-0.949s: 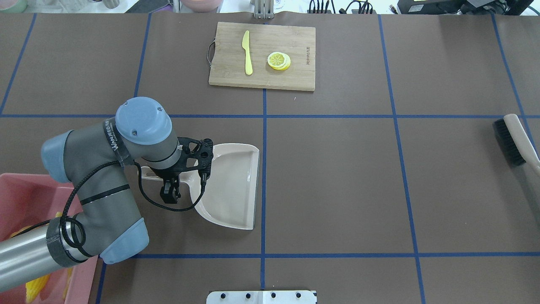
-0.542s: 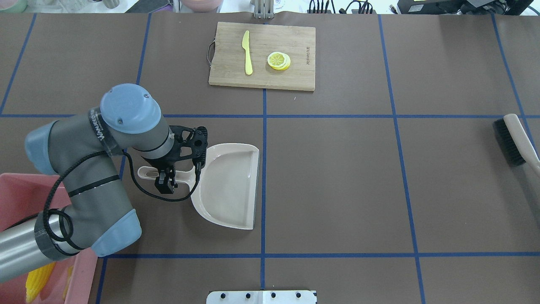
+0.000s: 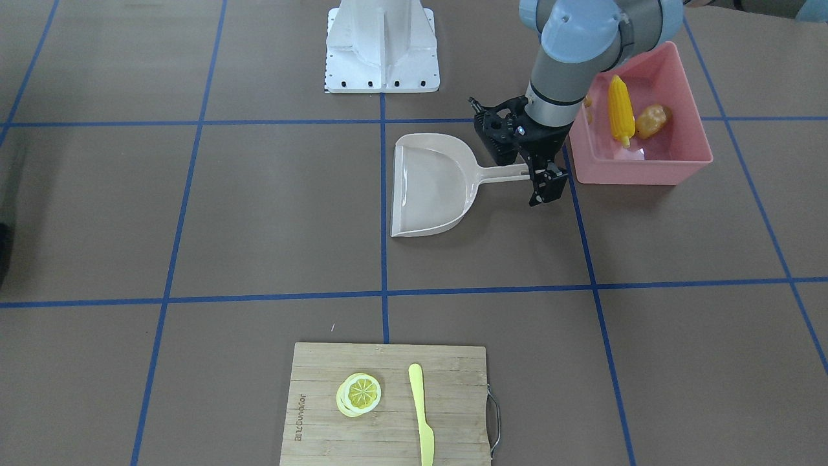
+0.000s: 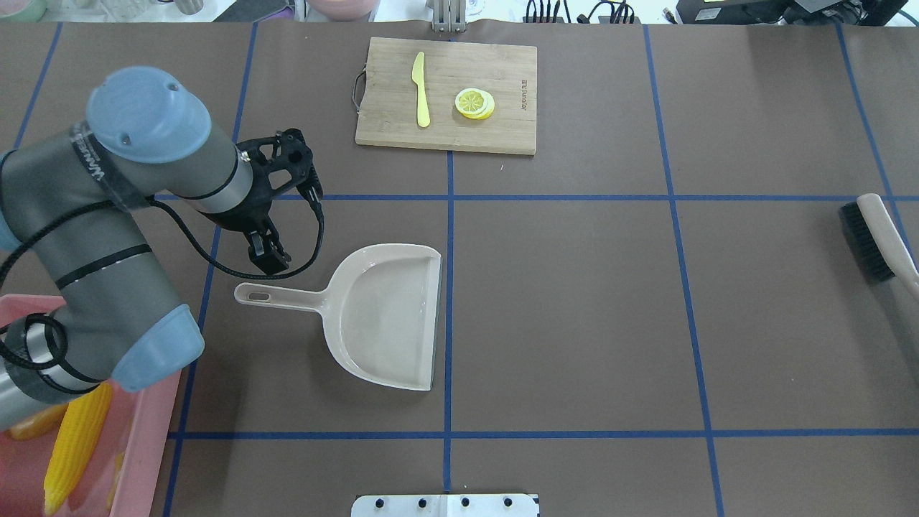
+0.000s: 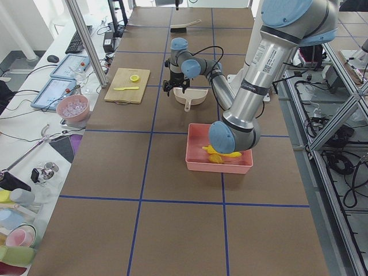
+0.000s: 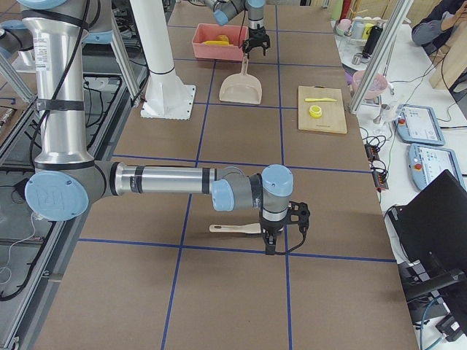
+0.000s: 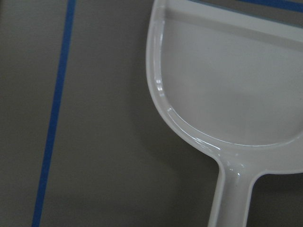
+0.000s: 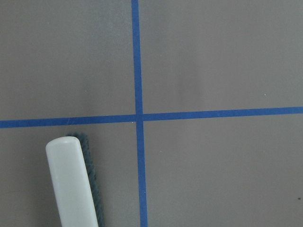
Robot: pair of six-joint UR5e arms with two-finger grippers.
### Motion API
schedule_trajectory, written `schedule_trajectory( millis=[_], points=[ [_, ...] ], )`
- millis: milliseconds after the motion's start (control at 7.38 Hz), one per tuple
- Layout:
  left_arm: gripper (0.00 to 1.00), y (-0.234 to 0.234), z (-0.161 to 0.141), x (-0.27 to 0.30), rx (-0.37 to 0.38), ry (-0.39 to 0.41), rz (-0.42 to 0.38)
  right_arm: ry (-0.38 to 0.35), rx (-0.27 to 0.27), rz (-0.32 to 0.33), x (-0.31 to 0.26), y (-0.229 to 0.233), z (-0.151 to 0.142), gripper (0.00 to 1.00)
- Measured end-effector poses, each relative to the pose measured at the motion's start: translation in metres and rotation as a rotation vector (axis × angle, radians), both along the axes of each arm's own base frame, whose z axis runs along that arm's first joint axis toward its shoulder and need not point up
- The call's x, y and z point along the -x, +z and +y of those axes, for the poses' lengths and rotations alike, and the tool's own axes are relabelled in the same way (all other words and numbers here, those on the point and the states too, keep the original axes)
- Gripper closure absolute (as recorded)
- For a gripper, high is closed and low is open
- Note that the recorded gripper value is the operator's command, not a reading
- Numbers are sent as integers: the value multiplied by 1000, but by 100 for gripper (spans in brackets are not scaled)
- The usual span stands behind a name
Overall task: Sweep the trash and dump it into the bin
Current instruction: 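Open the left gripper and lift it away from the dustpan handle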
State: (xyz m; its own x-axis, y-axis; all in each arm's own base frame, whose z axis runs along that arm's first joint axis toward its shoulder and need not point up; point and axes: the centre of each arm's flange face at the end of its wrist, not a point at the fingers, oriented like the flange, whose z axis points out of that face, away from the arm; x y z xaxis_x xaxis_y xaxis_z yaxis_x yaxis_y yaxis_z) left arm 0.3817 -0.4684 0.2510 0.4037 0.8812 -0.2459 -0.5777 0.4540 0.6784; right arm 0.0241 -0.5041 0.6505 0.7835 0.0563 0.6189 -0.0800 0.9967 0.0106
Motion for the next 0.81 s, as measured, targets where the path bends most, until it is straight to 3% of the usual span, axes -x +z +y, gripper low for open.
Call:
schedule_trajectory(
  millis=[407, 542, 814],
  points=[
    [1, 31, -62, 108, 210, -374, 17, 0, 1, 0, 0, 0, 0, 0],
    [1, 55, -76, 155, 274, -453, 13, 0, 1, 0, 0, 0, 0, 0],
    [1, 114, -77, 228, 411, -539, 6, 0, 1, 0, 0, 0, 0, 0]
  ],
)
